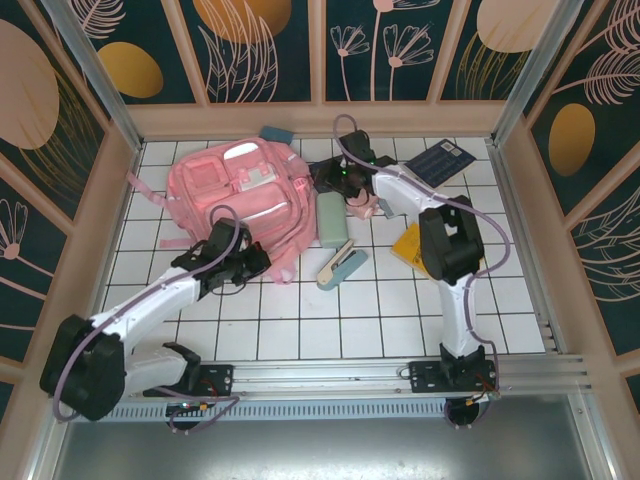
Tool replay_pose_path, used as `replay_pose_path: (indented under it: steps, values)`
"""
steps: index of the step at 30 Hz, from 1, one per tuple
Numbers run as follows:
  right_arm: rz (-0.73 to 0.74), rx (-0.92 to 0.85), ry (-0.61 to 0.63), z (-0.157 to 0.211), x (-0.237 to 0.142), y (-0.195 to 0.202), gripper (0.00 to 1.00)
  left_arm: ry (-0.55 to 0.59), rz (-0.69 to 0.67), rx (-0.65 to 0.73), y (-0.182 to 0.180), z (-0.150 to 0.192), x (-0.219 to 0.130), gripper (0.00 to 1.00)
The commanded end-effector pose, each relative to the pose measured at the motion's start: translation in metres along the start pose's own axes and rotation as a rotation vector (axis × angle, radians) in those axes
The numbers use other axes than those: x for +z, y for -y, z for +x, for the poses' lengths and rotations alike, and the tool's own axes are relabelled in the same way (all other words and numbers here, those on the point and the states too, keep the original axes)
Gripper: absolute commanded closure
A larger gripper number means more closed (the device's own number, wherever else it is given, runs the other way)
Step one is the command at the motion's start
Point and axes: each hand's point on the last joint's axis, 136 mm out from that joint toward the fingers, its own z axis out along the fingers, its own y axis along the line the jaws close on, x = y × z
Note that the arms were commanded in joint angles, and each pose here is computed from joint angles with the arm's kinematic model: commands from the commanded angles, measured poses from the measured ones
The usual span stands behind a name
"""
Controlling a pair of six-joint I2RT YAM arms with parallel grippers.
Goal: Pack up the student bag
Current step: Unzip the student bag at the top-left of the table.
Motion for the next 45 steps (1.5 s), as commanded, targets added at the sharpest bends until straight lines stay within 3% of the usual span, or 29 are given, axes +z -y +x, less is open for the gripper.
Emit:
replay_pose_path:
  steps: [1,9,14,17,19,20,22,29,37,45]
  values:
    - [-0.076,0.027,0.013,0.025,-0.03,-0.03,0.49,-0.012,0.143,0.105,0.049,-0.009,0.002,1.0]
    - [-0.061,0.097,-0.123,0.126,-0.025,-0.04,0.47,-0.084,0.163,0.184,0.057,0.002,0.006,1.0]
    - [-0.034,0.118,-0.188,0.159,-0.001,-0.045,0.47,-0.129,0.131,0.222,0.048,0.012,0.006,1.0]
    - [-0.007,0.122,-0.196,0.168,0.007,-0.042,0.59,-0.142,0.095,0.244,0.042,0.014,0.004,1.0]
    - [0.007,0.122,-0.192,0.168,0.009,-0.038,0.78,-0.143,0.074,0.251,0.039,0.014,0.003,1.0]
    - [0.015,0.123,-0.186,0.167,0.01,-0.036,0.91,-0.14,0.057,0.253,0.037,0.013,0.003,1.0]
    - [0.03,0.117,-0.171,0.161,0.01,-0.032,1.0,-0.138,0.029,0.257,0.032,0.012,0.001,1.0]
    - [0.06,0.08,-0.089,0.128,0.0,-0.019,1.0,-0.14,-0.307,0.239,-0.037,0.009,-0.007,1.0]
    - [0.072,0.059,-0.03,0.086,-0.006,0.0,1.0,-0.106,-0.741,0.261,-0.113,-0.019,-0.039,1.0]
    - [0.07,-0.028,0.058,0.032,-0.023,-0.005,1.0,-0.071,-0.76,0.246,-0.111,-0.037,-0.03,1.0]
